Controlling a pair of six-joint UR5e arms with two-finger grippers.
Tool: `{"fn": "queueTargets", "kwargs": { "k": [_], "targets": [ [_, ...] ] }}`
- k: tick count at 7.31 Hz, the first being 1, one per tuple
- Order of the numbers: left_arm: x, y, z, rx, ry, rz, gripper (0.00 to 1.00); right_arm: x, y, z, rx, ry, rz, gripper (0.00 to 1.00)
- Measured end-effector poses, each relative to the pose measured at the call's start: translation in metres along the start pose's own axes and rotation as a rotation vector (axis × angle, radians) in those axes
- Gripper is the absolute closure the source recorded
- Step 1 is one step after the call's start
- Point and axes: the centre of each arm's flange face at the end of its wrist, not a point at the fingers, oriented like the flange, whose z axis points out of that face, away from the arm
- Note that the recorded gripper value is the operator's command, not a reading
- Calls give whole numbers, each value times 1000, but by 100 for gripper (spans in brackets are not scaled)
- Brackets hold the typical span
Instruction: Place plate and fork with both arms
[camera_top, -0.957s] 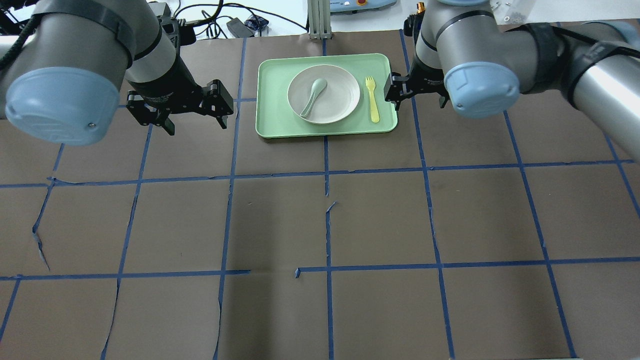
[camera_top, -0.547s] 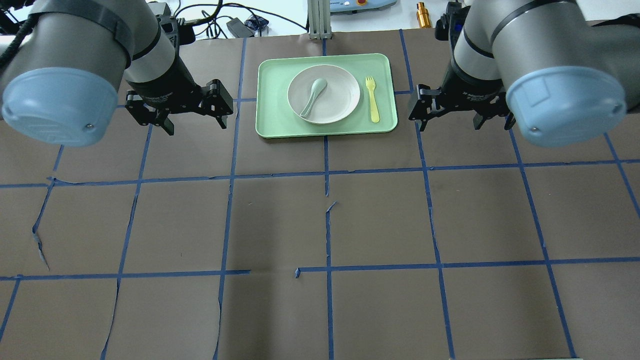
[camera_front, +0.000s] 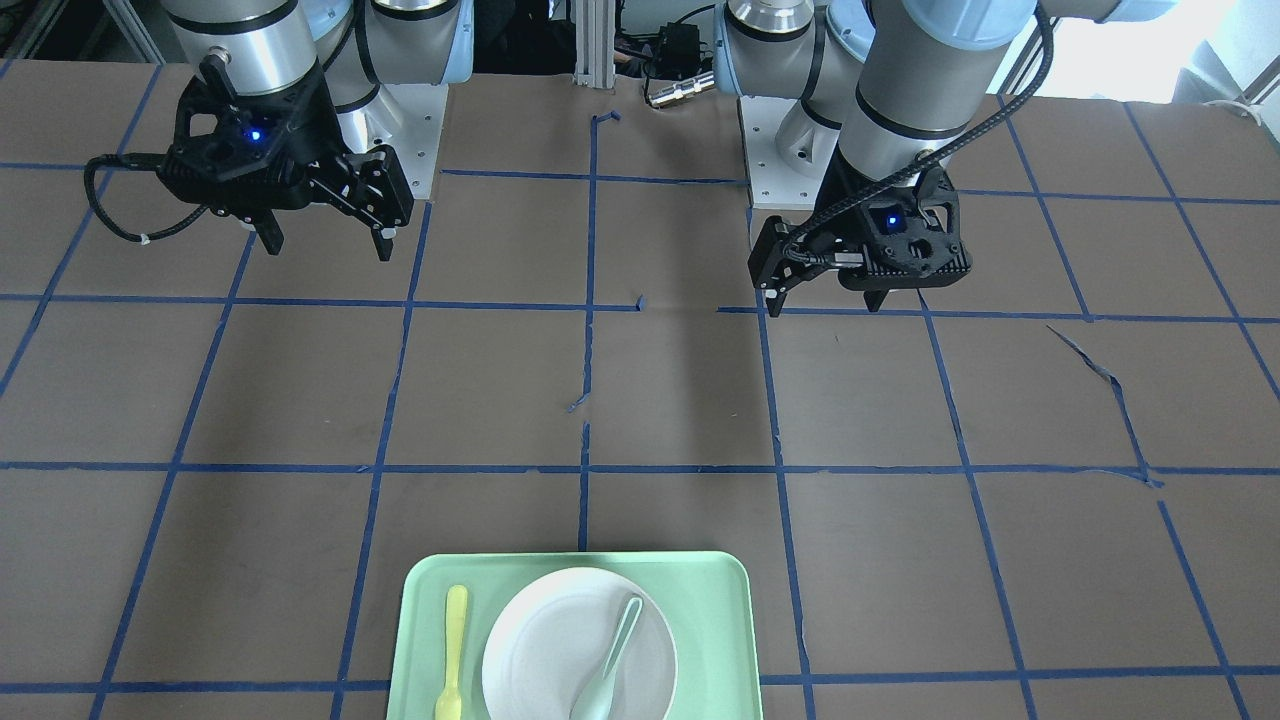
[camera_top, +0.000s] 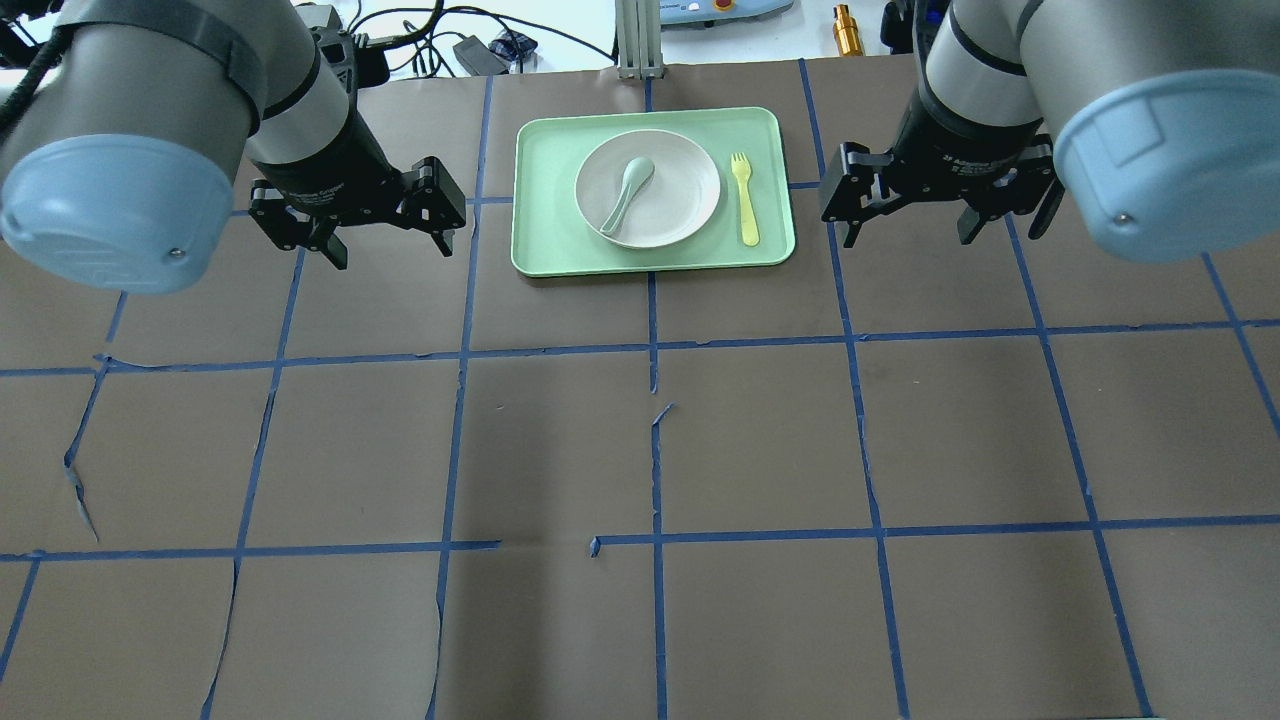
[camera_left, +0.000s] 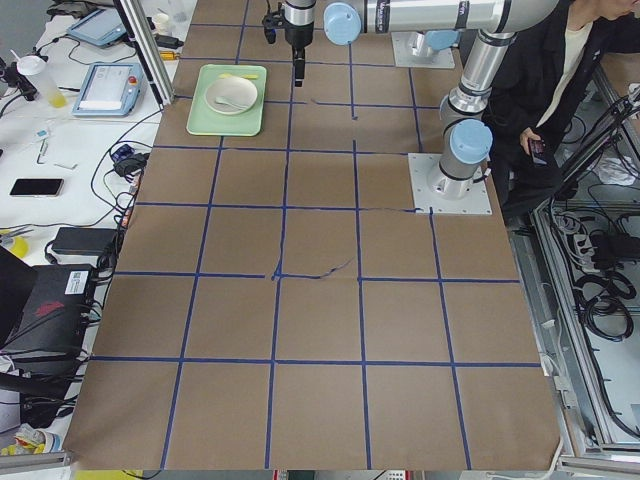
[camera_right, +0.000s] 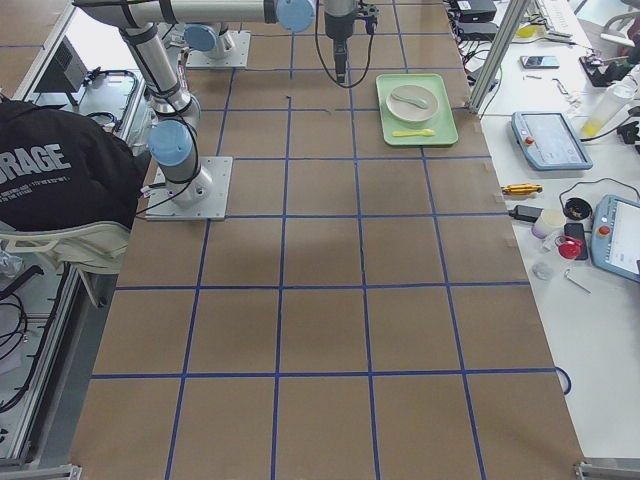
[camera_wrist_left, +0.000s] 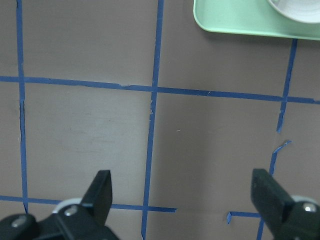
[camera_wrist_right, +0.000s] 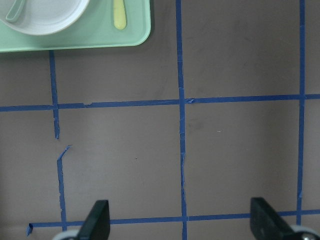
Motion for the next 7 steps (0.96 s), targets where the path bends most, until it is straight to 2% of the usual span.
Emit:
{"fn": "queueTargets", "kwargs": {
  "k": [7],
  "targets": [
    [0,0,0,1,1,0,0,-2,-9,3,-16,1,-2,0]
  ]
}}
